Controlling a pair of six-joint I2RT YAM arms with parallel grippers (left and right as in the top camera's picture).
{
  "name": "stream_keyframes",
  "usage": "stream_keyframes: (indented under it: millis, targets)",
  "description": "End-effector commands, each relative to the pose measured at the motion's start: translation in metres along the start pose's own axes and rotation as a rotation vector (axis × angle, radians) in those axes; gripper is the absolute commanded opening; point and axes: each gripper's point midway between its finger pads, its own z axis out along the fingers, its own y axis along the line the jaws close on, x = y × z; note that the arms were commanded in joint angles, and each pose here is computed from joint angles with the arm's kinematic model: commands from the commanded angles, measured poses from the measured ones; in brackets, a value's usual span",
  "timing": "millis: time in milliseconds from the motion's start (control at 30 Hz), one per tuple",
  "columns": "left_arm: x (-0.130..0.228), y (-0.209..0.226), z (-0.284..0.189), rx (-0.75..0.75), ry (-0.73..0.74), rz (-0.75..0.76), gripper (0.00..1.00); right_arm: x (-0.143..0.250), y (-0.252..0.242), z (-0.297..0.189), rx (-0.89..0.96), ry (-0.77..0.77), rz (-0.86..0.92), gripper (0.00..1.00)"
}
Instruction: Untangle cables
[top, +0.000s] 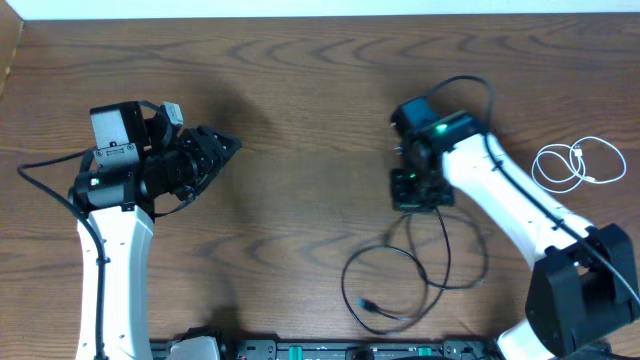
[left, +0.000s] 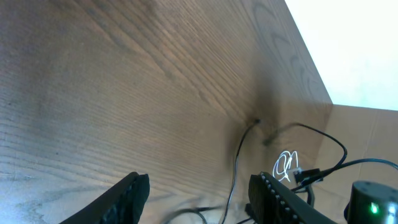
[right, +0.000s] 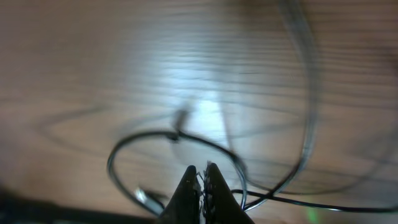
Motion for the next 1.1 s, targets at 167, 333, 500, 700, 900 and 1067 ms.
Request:
stream_keyframes:
  millis: [167,333,500,700,900,1067]
  targets:
    - [-0.001,0.001,0.000,-0.006,-0.001,0.018,0.56,-0.014,-0.078,-0.018,0.321,-0.078,0.091,0.01]
    - [-0.001,0.001,0.000,-0.006,-0.001,0.018,0.56,-0.040,-0.130,-0.049,0.617,-0.274,0.198,0.01]
    - [-0.001,0.001,0.000,-0.006,-0.001,0.019,0.57,-0.079,-0.150,-0.134,0.876,-0.566,0.229,0.01]
    - [-0.001,0.001,0.000,-0.006,-0.001,0.018,0.56,-0.135,-0.071,-0.223,0.729,-0.824,-0.073,0.01]
    - [0.002,0.003,0.000,-0.013,0.009,0.018,0.56,-0.133,-0.060,-0.219,0.866,-0.597,-0.624,0.01]
    - [0.002,0.003,0.000,-0.013,0.009,0.018,0.56,-0.128,-0.093,-0.256,1.119,-0.606,-0.463,0.01]
